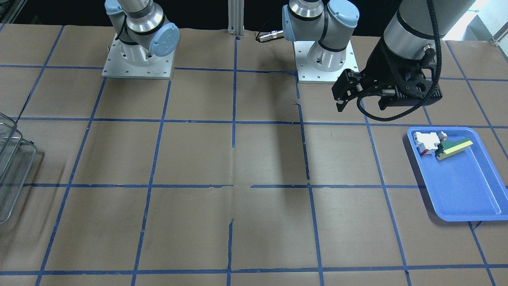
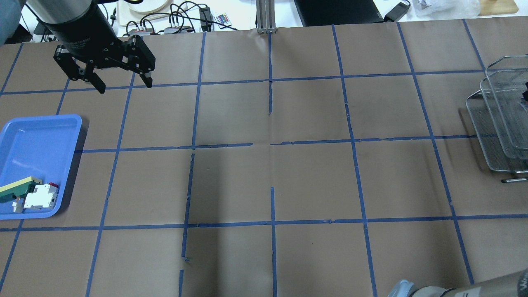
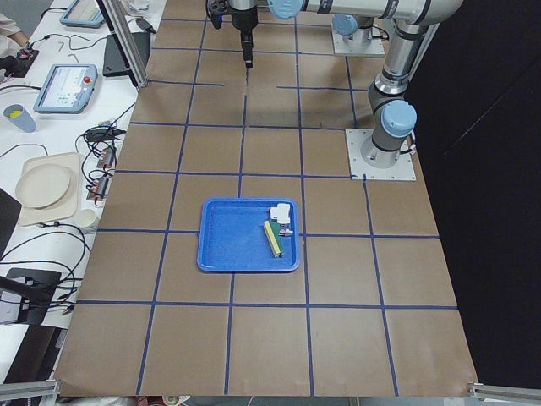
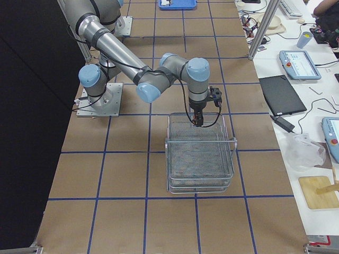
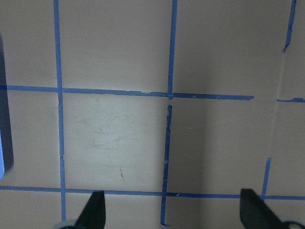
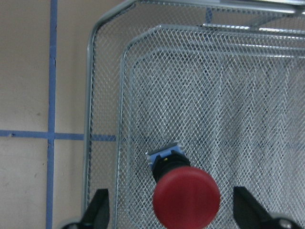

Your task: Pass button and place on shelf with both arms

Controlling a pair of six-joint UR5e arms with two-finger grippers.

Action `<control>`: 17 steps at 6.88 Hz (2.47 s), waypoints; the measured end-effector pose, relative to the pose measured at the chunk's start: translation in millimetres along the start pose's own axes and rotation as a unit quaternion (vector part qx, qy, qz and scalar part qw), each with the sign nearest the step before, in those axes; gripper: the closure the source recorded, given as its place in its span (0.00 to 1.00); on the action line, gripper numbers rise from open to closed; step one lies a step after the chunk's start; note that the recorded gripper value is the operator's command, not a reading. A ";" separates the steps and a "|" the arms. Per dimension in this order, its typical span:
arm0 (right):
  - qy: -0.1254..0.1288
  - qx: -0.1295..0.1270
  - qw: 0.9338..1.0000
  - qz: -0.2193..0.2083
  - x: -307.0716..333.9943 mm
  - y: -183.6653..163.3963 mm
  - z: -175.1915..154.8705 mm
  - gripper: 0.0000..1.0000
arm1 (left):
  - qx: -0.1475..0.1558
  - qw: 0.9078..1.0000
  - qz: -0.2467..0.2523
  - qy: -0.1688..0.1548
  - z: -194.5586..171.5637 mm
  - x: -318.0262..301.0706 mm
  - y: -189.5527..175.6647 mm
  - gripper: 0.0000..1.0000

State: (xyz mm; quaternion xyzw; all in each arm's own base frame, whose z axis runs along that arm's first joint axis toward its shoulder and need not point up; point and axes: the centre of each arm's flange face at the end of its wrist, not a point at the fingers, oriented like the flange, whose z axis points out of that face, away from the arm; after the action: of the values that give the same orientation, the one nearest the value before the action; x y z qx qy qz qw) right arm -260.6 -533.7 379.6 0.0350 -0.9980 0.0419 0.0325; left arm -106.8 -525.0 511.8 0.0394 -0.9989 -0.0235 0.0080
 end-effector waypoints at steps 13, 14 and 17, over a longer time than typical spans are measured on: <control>-0.031 -0.079 0.993 0.077 -399.6 89.5 -135.4 0.00 | -0.004 1.000 0.002 -0.006 -1.1 1.6 10.3 0.00; -0.031 -0.080 0.993 0.086 -393.0 91.5 -135.9 0.00 | -0.010 1.000 0.003 -0.007 1.4 1.5 15.5 0.00; -0.029 -0.083 0.992 0.090 -389.9 96.3 -137.9 0.00 | -0.015 1.000 0.003 -0.008 7.9 0.9 26.1 0.00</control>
State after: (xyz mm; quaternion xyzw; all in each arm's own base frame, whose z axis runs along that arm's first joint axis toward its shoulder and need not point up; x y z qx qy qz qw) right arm 129.1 -400.0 482.5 -0.0569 -0.9976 -0.0391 0.0022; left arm -109.9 -498.7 505.1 0.0358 -0.9986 -0.0385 0.0007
